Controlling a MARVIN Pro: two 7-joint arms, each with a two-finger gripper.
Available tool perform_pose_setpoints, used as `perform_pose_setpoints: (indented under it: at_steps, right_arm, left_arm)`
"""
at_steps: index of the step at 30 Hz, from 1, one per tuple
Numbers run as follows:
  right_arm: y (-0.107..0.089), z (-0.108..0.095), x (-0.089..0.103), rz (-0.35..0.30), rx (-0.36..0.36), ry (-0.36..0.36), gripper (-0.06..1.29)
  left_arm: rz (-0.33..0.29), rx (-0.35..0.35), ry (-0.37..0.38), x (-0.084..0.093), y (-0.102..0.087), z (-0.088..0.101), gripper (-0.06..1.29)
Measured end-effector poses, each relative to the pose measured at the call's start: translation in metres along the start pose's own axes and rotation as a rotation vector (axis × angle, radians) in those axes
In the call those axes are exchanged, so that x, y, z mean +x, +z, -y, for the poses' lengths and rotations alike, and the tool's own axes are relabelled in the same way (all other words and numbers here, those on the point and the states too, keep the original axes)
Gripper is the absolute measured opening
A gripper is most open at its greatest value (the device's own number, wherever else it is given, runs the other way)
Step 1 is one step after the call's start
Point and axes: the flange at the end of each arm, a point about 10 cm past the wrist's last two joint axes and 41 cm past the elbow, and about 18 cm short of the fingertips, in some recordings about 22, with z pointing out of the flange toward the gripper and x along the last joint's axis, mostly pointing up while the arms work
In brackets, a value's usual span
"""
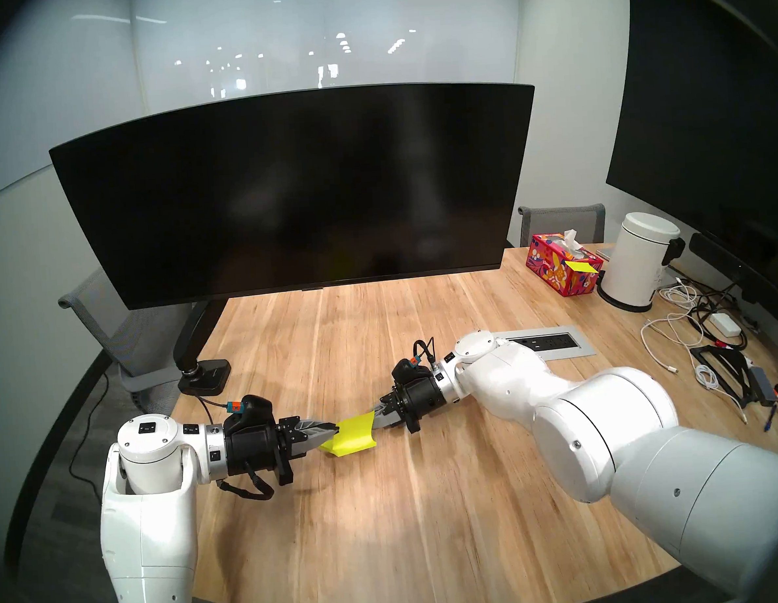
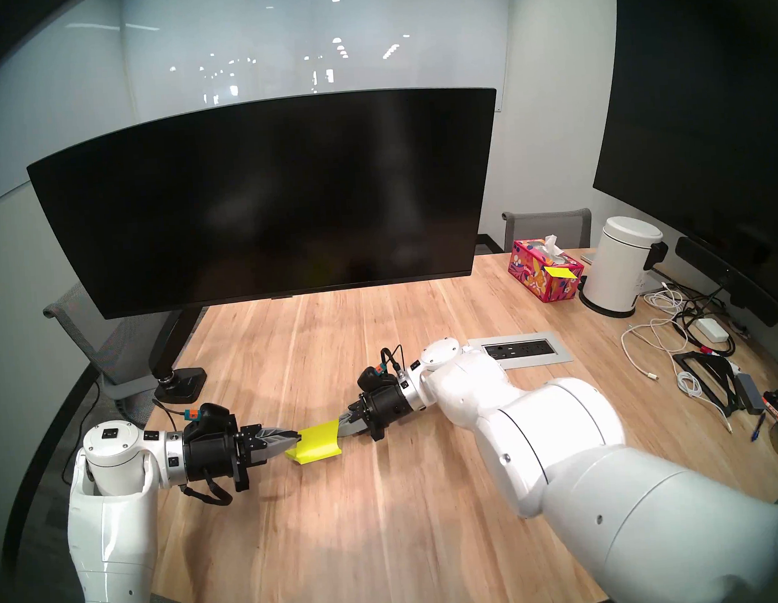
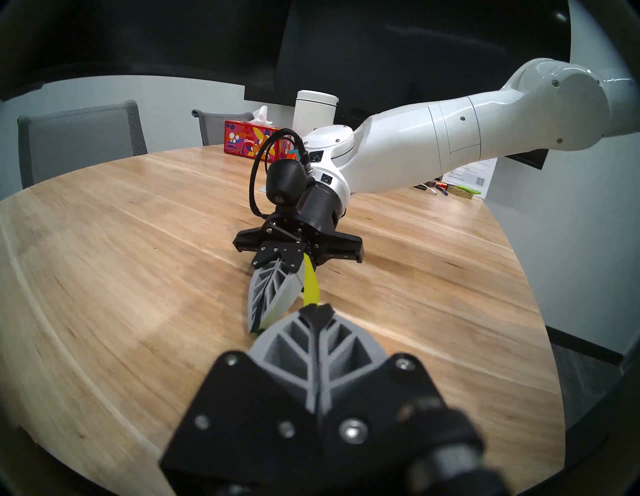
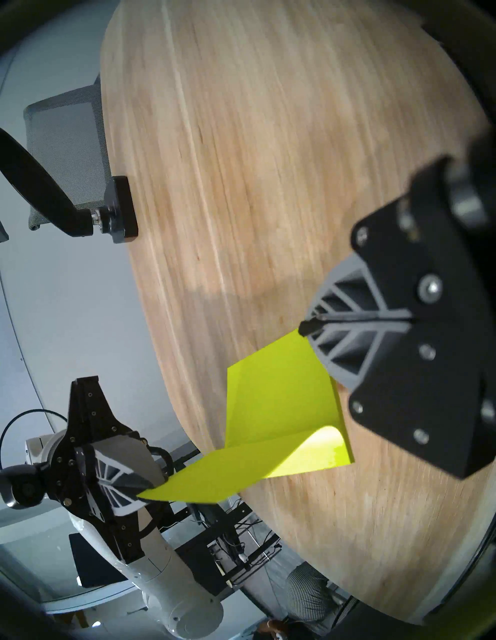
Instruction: Peel one sticky note off the pad and stick it onto the monitor, then press it flat
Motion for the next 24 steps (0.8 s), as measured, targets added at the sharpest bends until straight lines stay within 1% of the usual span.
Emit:
perform_pose_setpoints:
  at_steps: [11,18,24]
  right_arm:
    - [-0.001,-0.001,0.002,-0.005,-0.004,-0.004,-0.03]
    - [-0.002,-0.002,0.003,-0.011,-0.007,-0.009,-0.03]
    - [-0.003,-0.002,0.005,-0.02,-0.011,-0.013,-0.03]
  left_arm:
    - [0.022,-0.007,0.016,-0.014,-0.003,-0.003,-0.02]
    - [0.042,-0.026,0.036,-0.027,0.003,-0.006,-0.02]
    - [0.05,-0.019,0.045,-0.035,0.006,-0.005,-0.02]
